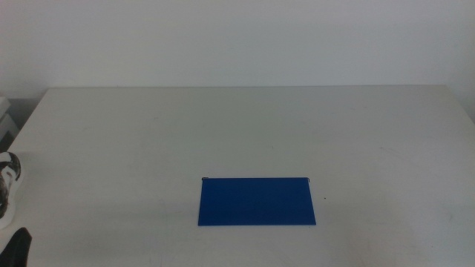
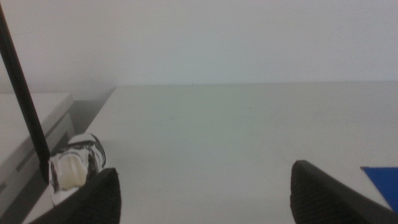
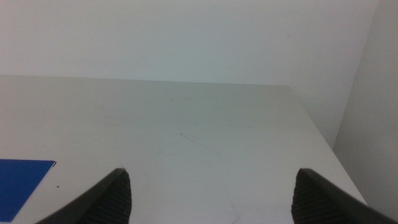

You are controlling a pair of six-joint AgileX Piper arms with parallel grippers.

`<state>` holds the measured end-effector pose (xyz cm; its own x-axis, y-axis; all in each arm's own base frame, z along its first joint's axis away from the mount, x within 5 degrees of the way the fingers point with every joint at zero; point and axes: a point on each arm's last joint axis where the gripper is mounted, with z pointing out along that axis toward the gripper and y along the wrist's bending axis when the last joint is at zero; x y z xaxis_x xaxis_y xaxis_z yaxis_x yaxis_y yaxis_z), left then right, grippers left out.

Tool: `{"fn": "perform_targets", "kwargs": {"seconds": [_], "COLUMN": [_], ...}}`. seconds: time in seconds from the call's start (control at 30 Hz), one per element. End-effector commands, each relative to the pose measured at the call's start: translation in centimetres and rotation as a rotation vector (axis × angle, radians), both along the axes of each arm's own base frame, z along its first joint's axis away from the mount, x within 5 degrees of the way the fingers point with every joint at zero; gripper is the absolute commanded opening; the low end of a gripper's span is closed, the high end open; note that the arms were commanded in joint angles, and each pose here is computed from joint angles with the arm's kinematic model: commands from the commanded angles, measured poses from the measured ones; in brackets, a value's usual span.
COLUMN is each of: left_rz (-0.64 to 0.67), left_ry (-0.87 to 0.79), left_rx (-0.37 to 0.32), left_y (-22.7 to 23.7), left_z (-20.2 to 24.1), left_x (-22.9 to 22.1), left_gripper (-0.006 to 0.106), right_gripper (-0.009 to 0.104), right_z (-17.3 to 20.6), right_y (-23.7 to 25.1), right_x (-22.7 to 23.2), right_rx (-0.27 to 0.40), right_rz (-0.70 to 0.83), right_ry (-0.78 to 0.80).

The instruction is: Use one arm to grab the shoe from the table and place it on the mat.

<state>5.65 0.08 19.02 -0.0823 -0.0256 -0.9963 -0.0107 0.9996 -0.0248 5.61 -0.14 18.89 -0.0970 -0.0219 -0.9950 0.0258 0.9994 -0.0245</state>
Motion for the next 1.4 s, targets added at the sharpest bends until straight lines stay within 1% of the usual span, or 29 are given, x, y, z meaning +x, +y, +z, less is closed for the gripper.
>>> {"fn": "perform_targets", "kwargs": {"seconds": [0.0, 0.17, 0.3, 0.47, 0.63, 0.8, 1.03, 1.17, 1.3, 1.37], "left_rz": [-0.003, 0.005, 0.013, 0.018, 0.027, 0.036, 0.063, 0.097, 0.139, 0.154], "left_ry": [-0.093, -0.045, 0.023, 0.049, 0.116, 0.232, 0.487, 0.637, 0.752, 0.773], "left_rx": [-0.026, -0.018, -0.014, -0.013, -0.009, -0.017, -0.007, -0.039, -0.016, 0.006], "left_y": [0.0, 0.0, 0.1, 0.1, 0.2, 0.3, 0.5, 0.7, 1.1, 1.3], "left_z": [1.2, 4.6, 8.6, 13.4, 17.4, 20.5, 23.6, 24.8, 26.1, 26.6], "left_x": [-0.2, -0.7, -0.8, -0.4, 0.7, 2.7, 7.0, 9.4, 12.0, 13.3], "left_gripper": [0.093, 0.093, 0.093, 0.093, 0.093, 0.093, 0.093, 0.093, 0.093, 0.093], "right_gripper": [0.066, 0.066, 0.066, 0.066, 0.066, 0.066, 0.066, 0.066, 0.066, 0.066], "right_z": [1.2, 1.2, 1.2, 1.2, 1.2, 1.2, 1.2, 1.2, 1.2, 1.2], "right_y": [-0.1, -0.1, -0.1, -0.1, -0.1, -0.1, -0.1, -0.1, -0.1, -0.1], "right_x": [-0.2, -0.2, -0.2, -0.2, -0.2, -0.2, -0.2, -0.2, -0.2, -0.2], "right_rx": [-0.025, -0.025, -0.025, -0.025, -0.025, -0.025, -0.025, -0.025, -0.025, -0.025], "right_rz": [-0.008, -0.008, -0.008, -0.008, -0.008, -0.008, -0.008, -0.008, -0.008, -0.008], "right_ry": [-0.109, -0.109, -0.109, -0.109, -0.109, -0.109, -0.109, -0.109, -0.109, -0.109]}}
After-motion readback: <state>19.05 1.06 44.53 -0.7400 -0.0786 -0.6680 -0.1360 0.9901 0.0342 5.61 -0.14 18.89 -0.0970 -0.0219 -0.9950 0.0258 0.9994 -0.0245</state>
